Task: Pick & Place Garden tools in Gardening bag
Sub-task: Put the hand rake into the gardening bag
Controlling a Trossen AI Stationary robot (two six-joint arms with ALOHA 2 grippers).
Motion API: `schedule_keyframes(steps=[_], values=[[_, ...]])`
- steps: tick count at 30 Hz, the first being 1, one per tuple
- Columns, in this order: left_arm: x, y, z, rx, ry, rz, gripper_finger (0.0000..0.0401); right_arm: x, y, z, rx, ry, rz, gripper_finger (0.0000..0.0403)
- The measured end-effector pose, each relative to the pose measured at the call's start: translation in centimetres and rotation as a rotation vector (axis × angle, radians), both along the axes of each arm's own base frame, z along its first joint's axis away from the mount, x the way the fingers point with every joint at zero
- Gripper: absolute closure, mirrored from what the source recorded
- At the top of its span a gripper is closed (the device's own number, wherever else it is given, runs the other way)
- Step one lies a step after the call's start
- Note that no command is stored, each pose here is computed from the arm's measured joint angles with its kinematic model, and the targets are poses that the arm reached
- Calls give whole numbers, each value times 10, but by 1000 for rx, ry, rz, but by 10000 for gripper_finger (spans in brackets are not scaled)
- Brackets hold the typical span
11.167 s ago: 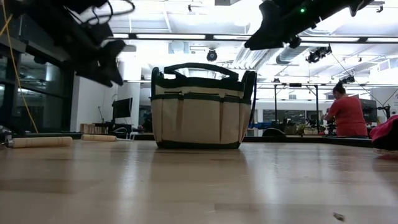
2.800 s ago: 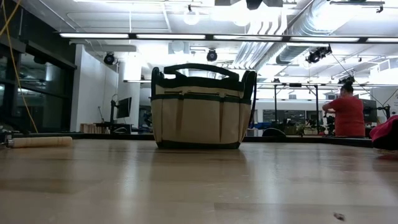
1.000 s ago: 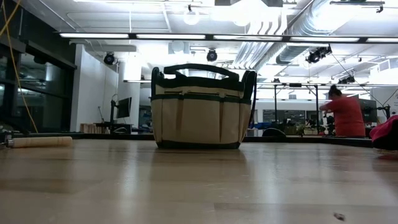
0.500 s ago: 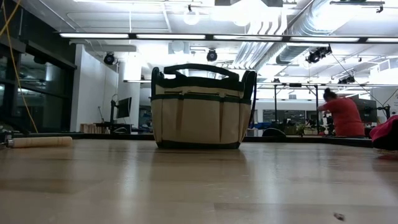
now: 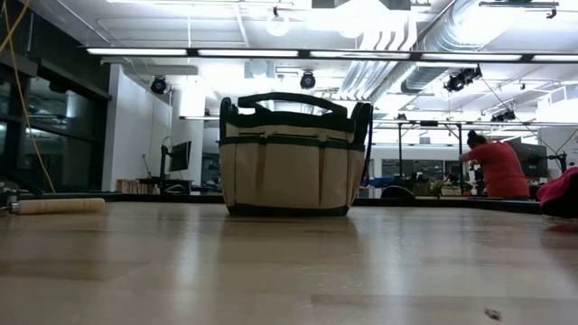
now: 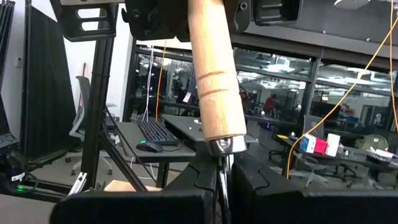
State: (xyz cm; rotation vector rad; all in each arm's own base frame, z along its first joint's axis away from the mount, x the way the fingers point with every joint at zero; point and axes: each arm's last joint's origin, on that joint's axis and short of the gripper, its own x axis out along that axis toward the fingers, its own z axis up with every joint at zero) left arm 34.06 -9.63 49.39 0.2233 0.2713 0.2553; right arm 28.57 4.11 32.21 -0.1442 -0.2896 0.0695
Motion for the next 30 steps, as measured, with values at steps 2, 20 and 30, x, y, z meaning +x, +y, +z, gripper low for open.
schedule_keyframes(steps=[2,20,30], values=[[0,0,-1,6,6,3,341,0,0,-1,5,17,-2,388],[-3,2,-9,21,83,60,341,2,1,-10,76,120,30,205],[-1,2,-14,15,92,81,341,-4,-1,-7,72,145,21,160]])
